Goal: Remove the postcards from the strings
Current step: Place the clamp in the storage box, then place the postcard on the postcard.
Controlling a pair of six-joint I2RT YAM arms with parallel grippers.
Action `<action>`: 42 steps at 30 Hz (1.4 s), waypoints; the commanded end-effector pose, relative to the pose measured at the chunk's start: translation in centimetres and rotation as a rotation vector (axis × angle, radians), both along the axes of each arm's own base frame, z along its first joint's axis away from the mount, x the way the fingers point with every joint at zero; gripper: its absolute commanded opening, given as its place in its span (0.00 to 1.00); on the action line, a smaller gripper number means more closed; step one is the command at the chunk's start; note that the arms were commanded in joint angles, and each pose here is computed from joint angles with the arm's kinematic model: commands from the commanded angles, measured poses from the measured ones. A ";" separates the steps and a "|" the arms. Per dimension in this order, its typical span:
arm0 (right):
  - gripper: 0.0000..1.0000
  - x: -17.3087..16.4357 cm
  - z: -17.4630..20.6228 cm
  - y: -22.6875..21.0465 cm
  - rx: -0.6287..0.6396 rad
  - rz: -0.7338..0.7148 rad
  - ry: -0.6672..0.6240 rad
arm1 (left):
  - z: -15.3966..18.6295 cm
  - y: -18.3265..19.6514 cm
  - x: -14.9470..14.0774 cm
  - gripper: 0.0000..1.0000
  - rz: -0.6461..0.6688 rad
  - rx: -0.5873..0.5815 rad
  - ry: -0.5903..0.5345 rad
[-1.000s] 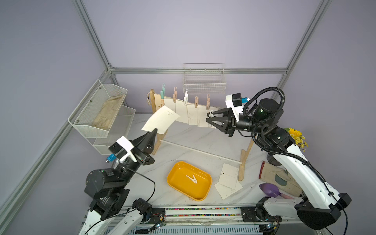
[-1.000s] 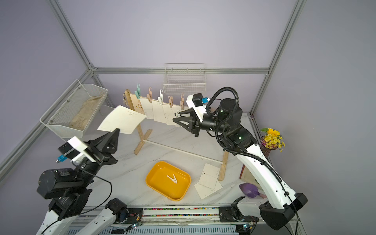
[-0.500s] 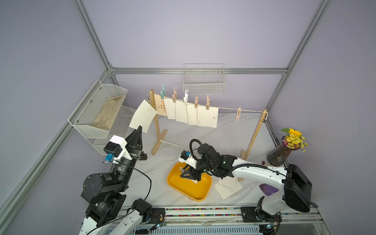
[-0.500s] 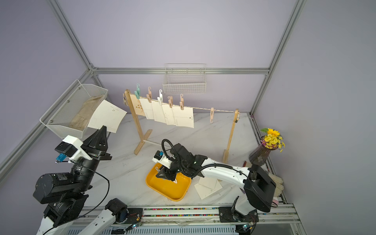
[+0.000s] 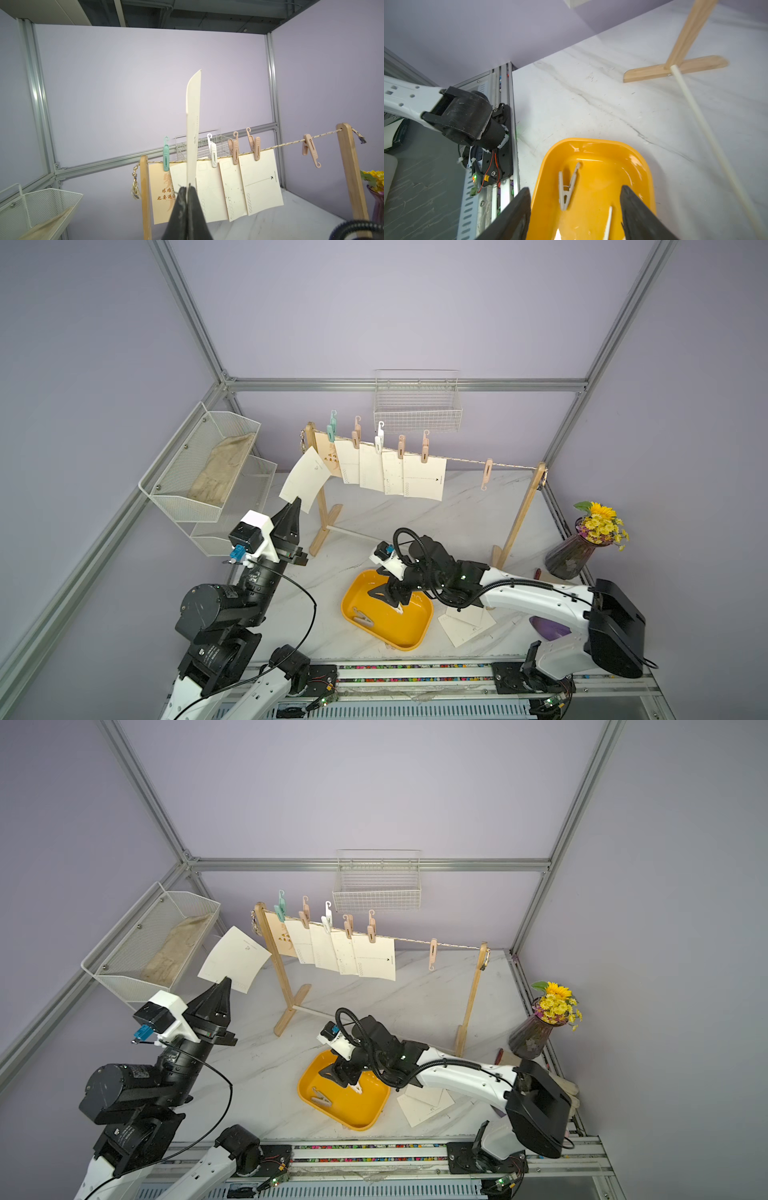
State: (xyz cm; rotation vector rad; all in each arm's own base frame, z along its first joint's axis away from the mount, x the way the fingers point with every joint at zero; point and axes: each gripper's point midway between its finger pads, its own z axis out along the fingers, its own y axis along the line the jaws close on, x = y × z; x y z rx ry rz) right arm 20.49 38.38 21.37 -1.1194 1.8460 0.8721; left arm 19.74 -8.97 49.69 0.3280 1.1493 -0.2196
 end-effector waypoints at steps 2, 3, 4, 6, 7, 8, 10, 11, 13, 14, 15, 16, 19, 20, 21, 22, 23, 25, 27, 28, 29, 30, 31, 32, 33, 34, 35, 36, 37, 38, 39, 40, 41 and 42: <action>0.72 4.2 6.6 -8.4 0.123 -0.430 -0.169 | -1.2 -5.4 0.4 0.00 -0.262 0.107 0.096; 0.72 4.6 7.7 -10.7 0.152 -0.516 -0.182 | -2.0 -6.8 0.4 0.00 -0.335 0.136 0.127; 0.72 4.9 8.4 -12.5 0.180 -0.585 -0.186 | -2.6 -7.9 0.2 0.00 -0.403 0.163 0.156; 0.72 5.2 9.8 -16.1 0.233 -0.712 -0.185 | -4.1 -10.5 -0.4 0.00 -0.571 0.198 0.236; 0.72 5.4 10.2 -17.5 0.241 -0.771 -0.184 | -4.8 -11.5 -0.5 0.00 -0.634 0.201 0.274; 0.72 5.7 10.6 -18.9 0.244 -0.832 -0.190 | -5.4 -12.4 -0.7 0.00 -0.705 0.192 0.322; 0.72 5.8 11.7 -20.9 0.249 -0.921 -0.224 | -6.8 -14.2 -0.8 0.00 -0.812 0.182 0.407; 0.72 5.8 12.6 -21.9 0.264 -0.959 -0.245 | -7.8 -15.2 -0.8 0.00 -0.841 0.180 0.455; 0.72 5.3 14.8 -23.3 0.315 -0.997 -0.282 | -9.8 -17.2 -0.8 0.00 -0.897 0.185 0.557; 0.72 5.0 16.1 -24.1 0.348 -1.010 -0.305 | -10.8 -18.4 -1.1 0.00 -0.934 0.192 0.609; 0.72 4.5 17.3 -24.7 0.383 -1.014 -0.325 | -11.8 -19.6 -1.4 0.00 -0.971 0.199 0.654; 0.72 4.2 18.2 -25.2 0.410 -1.021 -0.339 | -12.8 -20.7 -1.6 0.00 -0.996 0.201 0.703; 0.71 3.2 20.5 -26.5 0.477 -1.022 -0.382 | -15.8 -24.0 -2.3 0.00 -1.043 0.204 0.842; 0.70 2.8 21.1 -26.8 0.491 -1.017 -0.393 | -16.9 -25.0 -2.4 0.00 -1.040 0.184 0.909; 0.70 2.6 21.5 -27.0 0.503 -1.014 -0.398 | -17.8 -25.8 -2.4 0.00 -1.036 0.166 0.950; 0.70 2.4 22.0 -27.2 0.512 -1.013 -0.409 | -18.7 -26.6 -2.2 0.00 -1.027 0.132 1.003; 0.70 2.1 22.6 -27.6 0.528 -1.012 -0.417 | -19.8 -27.3 -2.1 0.00 -1.021 0.103 1.060; 0.70 1.4 23.9 -28.1 0.568 -1.000 -0.441 | -21.7 -28.1 -1.7 0.00 -0.986 0.060 1.169; 0.69 0.9 25.2 -28.4 0.601 -0.989 -0.469 | -23.7 -28.8 -1.3 0.00 -0.939 0.018 1.274; 0.69 0.7 25.8 -28.4 0.615 -0.976 -0.475 | -24.7 -29.3 -1.4 0.00 -0.913 0.003 1.323; 0.70 0.6 26.3 -28.2 0.620 -0.962 -0.483 | -25.7 -29.9 -1.8 0.00 -0.898 -0.002 1.364; 0.69 0.5 26.7 -28.1 0.624 -0.951 -0.488 | -26.5 -30.5 -2.0 0.00 -0.887 0.002 1.392; 0.69 0.5 26.9 -27.8 0.626 -0.935 -0.487 | -27.7 -31.3 -2.4 0.00 -0.874 0.017 1.429; 0.69 0.4 27.1 -27.5 0.629 -0.920 -0.486 | -28.2 -31.9 -2.6 0.00 -0.863 0.025 1.453; 0.70 0.4 27.1 -27.3 0.631 -0.910 -0.485 | -28.7 -32.3 -2.7 0.00 -0.853 0.031 1.473; 0.69 0.4 27.1 -27.1 0.634 -0.902 -0.480 | -29.3 -32.7 -2.8 0.00 -0.834 0.031 1.498; 0.70 0.4 27.2 -27.0 0.641 -0.895 -0.479 | -30.1 -33.1 -2.8 0.00 -0.819 0.029 1.528; 0.70 0.3 27.3 -27.0 0.648 -0.893 -0.479 | -30.8 -33.4 -2.9 0.00 -0.808 0.025 1.558; 0.70 0.3 27.3 -27.0 0.655 -0.890 -0.479 | -31.8 -33.5 -2.8 0.00 -0.786 0.020 1.595; 0.70 0.2 27.4 -27.0 0.663 -0.886 -0.477 | -32.6 -33.6 -2.8 0.00 -0.768 0.011 1.623; 0.70 0.1 27.4 -26.9 0.668 -0.878 -0.476 | -33.2 -33.7 -2.7 0.00 -0.756 0.005 1.641; 0.70 0.1 27.4 -26.8 0.672 -0.874 -0.474 | -33.8 -33.8 -2.6 0.00 -0.743 0.001 1.659; 0.70 0.0 27.5 -26.8 0.677 -0.869 -0.470 | -34.1 -34.1 -2.5 0.00 -0.739 0.000 1.666; 0.70 0.0 27.5 -26.7 0.680 -0.865 -0.466 | -34.5 -34.4 -2.4 0.00 -0.737 0.002 1.676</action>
